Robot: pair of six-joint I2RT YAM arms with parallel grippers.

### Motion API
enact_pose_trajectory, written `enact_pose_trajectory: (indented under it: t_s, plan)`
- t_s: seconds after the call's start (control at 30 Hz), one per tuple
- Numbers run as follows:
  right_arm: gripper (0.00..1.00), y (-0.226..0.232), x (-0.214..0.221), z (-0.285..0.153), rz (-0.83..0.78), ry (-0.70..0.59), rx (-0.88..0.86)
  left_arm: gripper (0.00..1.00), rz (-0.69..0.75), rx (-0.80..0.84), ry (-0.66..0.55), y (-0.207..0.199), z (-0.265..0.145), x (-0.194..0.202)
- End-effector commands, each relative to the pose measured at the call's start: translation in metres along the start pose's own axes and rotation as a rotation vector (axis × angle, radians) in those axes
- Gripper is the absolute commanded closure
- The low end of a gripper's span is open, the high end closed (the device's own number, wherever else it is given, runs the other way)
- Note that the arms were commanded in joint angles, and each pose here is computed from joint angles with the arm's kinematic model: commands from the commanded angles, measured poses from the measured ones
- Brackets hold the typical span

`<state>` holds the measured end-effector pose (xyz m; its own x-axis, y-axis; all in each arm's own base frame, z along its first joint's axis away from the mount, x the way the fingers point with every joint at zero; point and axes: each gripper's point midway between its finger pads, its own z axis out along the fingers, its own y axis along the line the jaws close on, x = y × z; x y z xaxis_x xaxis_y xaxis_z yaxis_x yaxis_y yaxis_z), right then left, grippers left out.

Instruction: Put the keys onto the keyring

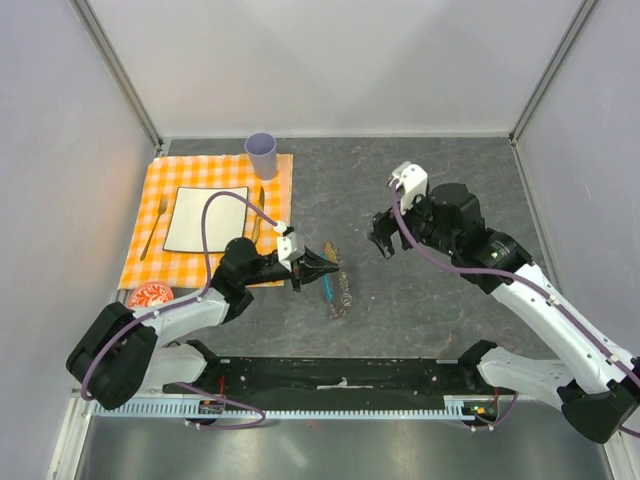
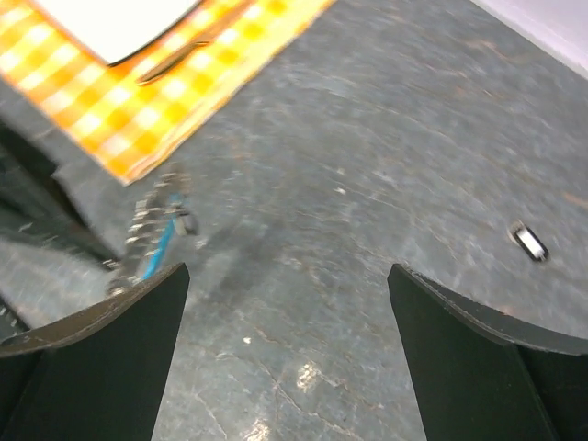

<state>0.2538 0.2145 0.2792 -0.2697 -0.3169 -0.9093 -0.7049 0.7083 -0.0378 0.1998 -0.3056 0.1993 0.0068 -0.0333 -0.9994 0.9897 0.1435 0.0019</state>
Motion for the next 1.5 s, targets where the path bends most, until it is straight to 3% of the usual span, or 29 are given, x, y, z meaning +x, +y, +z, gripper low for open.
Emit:
enact_pose_trajectory:
  t_s: [0.0,0.13,0.3,0.53,0.7,0.9,1.0,1.03,1.13,1.47]
  plan:
    - [0.02,-0.049,-0.003,0.003,0.206,-0.036,0.215,0.98,0.121,-0.045,-0.168,0.001,-0.004,-0.042]
    - [0.02,-0.100,0.005,-0.003,0.362,-0.057,0.410,0.98,0.156,-0.079,-0.179,0.005,-0.009,-0.042]
    - [0.02,-0.155,0.040,-0.021,0.383,-0.008,0.556,0.98,0.157,-0.144,-0.153,0.012,-0.015,-0.036]
    - [0.02,-0.208,0.111,-0.036,0.636,0.202,0.741,0.98,0.228,-0.263,-0.136,0.024,-0.031,-0.041]
    - [0.13,-0.241,0.174,-0.044,0.785,0.344,0.830,0.98,0.267,-0.295,-0.159,0.021,-0.037,-0.052]
    - [0.24,-0.267,0.219,-0.050,0.896,0.447,0.853,0.98,0.283,-0.363,-0.144,0.029,-0.043,-0.053]
    - [0.33,-0.268,0.236,-0.042,0.981,0.477,0.785,0.98,0.293,-0.369,-0.141,0.028,-0.042,-0.054]
    - [0.42,-0.270,0.240,-0.043,0.991,0.481,0.788,0.98,0.295,-0.385,-0.136,0.030,-0.043,-0.053]
    - [0.53,-0.272,0.260,-0.045,1.014,0.531,0.775,0.98,0.302,-0.424,-0.121,0.036,-0.046,-0.053]
    - [0.65,-0.264,0.281,-0.033,1.026,0.583,0.674,0.98,0.315,-0.426,-0.116,0.035,-0.047,-0.053]
